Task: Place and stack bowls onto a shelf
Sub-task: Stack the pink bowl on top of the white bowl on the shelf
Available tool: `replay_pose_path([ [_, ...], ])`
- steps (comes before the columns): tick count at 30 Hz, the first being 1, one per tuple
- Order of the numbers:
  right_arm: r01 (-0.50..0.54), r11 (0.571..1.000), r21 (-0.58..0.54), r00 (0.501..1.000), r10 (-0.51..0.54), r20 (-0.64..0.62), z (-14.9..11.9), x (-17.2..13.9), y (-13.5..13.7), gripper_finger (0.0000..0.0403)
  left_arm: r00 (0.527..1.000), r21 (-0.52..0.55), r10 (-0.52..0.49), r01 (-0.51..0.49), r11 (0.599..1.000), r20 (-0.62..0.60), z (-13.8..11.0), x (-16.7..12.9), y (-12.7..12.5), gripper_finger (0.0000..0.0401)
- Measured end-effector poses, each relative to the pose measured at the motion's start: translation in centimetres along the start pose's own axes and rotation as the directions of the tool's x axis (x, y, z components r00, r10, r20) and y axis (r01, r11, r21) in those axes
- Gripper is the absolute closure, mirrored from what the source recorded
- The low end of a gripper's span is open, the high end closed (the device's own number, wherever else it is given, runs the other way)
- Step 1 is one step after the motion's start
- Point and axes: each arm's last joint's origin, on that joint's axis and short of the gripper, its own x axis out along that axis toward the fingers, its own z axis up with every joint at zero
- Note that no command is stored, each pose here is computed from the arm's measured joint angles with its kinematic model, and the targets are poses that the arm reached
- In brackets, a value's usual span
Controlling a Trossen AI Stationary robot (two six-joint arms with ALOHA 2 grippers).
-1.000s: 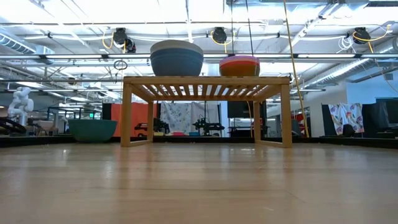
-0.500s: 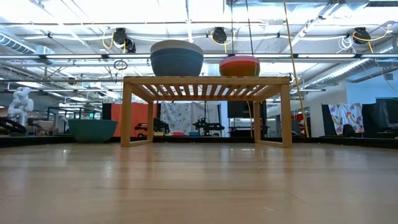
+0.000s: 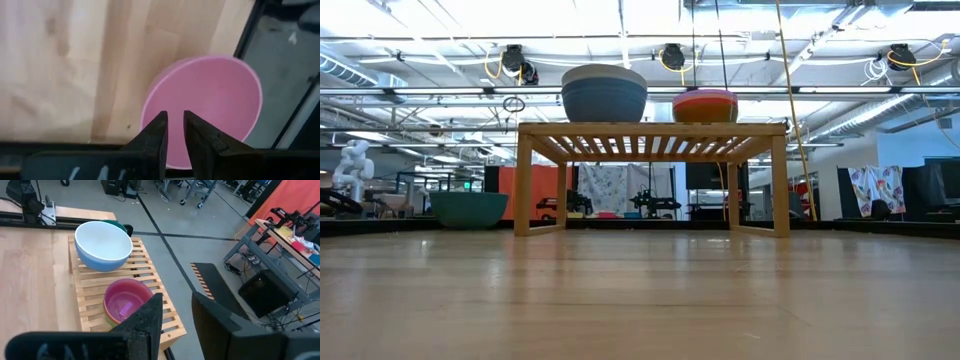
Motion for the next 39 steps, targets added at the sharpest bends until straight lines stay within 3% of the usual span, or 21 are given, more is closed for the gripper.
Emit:
replay_pose_path([
  [6, 0.001, 1.0, 0.004, 1.0, -0.001, 0.003, 0.0, -0.1, 0.0, 0.0303, 0.999, 0.102, -0.016, 0.02, 0.995, -0.036, -0.8, 1.8, 0.1, 0.0334],
  [11, 0.001, 1.0, 0.003, 1.0, -0.001, 0.003, 0.0, -0.1, 0.0, 0.0303, 0.998, 0.158, 0.037, -0.027, 0.987, -0.059, -1.9, 3.2, 0.8, 0.0334],
  [19, 0.001, 1.0, 0.002, 1.0, -0.001, 0.003, 0.0, -0.1, 0.0, 0.0303, 0.996, 0.139, 0.069, -0.06, 0.988, -0.06, -2.5, 5.1, 1.7, 0.0334],
  [33, 0.001, 1.0, 0.001, 1.0, -0.001, 0.003, 0.0, -0.1, 0.0, 0.0303, 0.996, 0.123, 0.078, -0.073, 0.99, -0.04, -2.4, 5.3, 1.9, 0.0334],
  [39, 0.001, 1.0, 0.001, 1.0, -0.001, 0.003, 0.0, -0.1, 0.0, 0.0303, 0.994, 0.092, 0.09, -0.095, 0.991, 0.055, -2.3, 5.8, 2.0, 0.0334],
])
